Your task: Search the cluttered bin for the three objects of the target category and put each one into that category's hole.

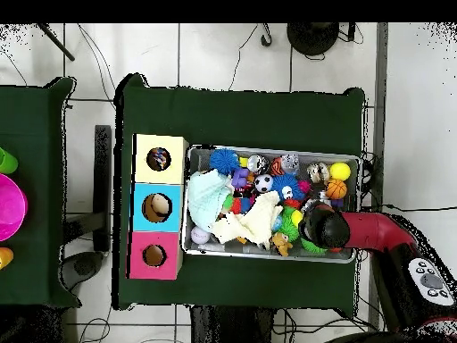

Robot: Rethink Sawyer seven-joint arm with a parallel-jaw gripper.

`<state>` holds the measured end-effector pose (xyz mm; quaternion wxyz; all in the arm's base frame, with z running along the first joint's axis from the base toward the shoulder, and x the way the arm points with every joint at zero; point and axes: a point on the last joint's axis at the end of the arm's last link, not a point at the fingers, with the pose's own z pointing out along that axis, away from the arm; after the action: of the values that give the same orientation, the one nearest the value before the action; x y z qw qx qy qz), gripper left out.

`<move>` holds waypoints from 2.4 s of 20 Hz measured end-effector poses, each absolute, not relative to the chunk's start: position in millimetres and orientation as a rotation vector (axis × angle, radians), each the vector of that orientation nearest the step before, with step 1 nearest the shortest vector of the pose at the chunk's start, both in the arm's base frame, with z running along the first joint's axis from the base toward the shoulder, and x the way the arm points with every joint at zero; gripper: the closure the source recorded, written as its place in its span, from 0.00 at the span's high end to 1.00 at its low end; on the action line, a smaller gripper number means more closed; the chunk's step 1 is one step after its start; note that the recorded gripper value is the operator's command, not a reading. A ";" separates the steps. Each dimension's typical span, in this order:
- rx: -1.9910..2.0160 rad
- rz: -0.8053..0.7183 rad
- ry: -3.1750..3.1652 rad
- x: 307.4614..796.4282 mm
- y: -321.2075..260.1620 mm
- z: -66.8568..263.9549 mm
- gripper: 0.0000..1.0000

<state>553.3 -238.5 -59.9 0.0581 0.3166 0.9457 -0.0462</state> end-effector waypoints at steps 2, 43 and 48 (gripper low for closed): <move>0.955 -0.141 2.864 553.4 -238.3 -57.1 0.00; 0.937 -0.037 2.764 611.9 -72.0 148.6 0.00; 0.941 0.004 2.773 618.5 -37.9 152.5 0.00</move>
<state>618.5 -37.9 152.5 0.1063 0.3195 0.9416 0.0013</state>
